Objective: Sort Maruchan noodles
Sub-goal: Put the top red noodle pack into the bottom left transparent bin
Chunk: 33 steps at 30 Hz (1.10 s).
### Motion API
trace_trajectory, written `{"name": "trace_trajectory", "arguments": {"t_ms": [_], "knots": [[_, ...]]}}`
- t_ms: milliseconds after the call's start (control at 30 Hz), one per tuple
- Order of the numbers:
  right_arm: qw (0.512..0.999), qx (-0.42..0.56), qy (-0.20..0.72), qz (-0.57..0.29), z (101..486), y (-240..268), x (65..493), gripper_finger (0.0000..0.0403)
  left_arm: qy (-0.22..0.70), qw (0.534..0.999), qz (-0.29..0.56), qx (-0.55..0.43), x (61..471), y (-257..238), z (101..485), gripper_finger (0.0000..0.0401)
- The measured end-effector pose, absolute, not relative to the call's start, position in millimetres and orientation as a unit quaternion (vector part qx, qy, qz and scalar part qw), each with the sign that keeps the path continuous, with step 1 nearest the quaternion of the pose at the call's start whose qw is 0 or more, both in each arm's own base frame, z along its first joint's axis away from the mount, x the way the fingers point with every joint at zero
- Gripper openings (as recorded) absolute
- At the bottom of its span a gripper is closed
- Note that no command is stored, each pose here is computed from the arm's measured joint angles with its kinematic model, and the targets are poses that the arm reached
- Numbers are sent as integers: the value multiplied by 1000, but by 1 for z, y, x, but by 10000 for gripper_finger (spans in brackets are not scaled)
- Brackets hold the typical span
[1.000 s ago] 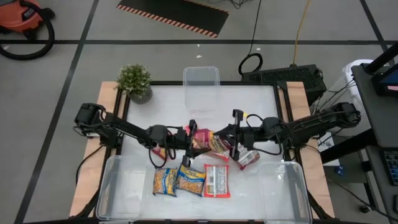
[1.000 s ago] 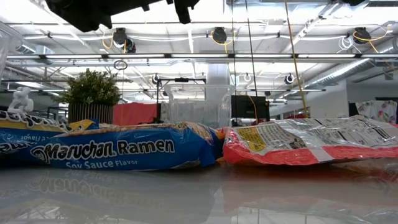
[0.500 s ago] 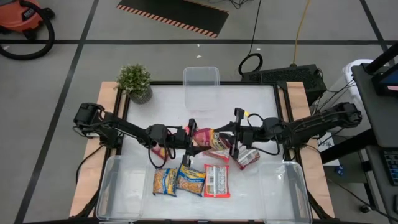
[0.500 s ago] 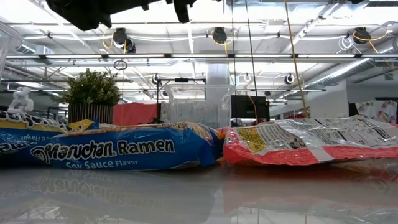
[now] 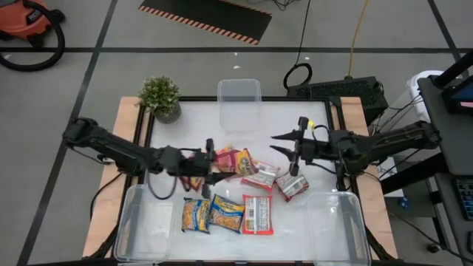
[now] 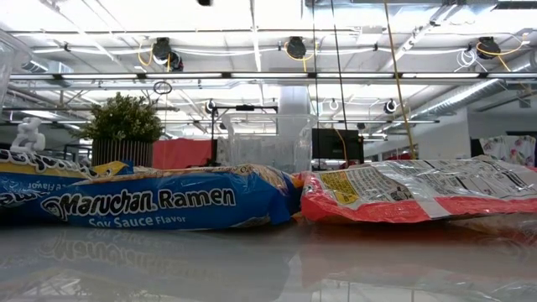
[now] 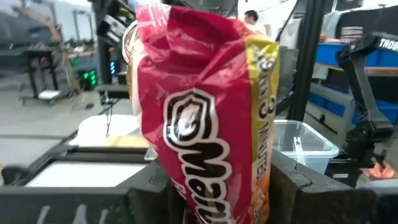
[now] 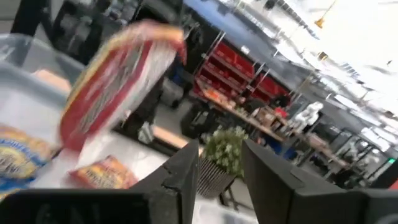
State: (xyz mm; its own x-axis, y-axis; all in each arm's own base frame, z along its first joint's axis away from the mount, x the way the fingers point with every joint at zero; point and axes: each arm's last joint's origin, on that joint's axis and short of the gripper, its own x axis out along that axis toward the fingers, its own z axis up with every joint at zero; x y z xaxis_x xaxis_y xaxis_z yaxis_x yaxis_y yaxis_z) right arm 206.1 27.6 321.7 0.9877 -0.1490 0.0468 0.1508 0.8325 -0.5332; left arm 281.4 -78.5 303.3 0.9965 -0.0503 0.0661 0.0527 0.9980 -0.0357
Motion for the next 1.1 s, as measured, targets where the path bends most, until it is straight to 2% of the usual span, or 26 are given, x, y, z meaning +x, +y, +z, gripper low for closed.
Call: {"name": "trace_trajectory", "arguments": {"t_ms": [167, 367, 800, 1100], "knots": [[963, -250, 20, -100, 325, 23, 189, 118, -10, 997, -43, -57, 248, -95, 320, 151], [965, -239, 36, -103, 325, 21, 177, 118, 31, 978, -92, -182, 210, -109, 332, 151], [966, -231, 53, -99, 322, 20, 175, 118, 160, 917, -143, -337, 152, -142, 327, 152], [967, -231, 52, -98, 322, 20, 175, 118, 341, 846, -188, -364, 116, -165, 303, 152]]}}
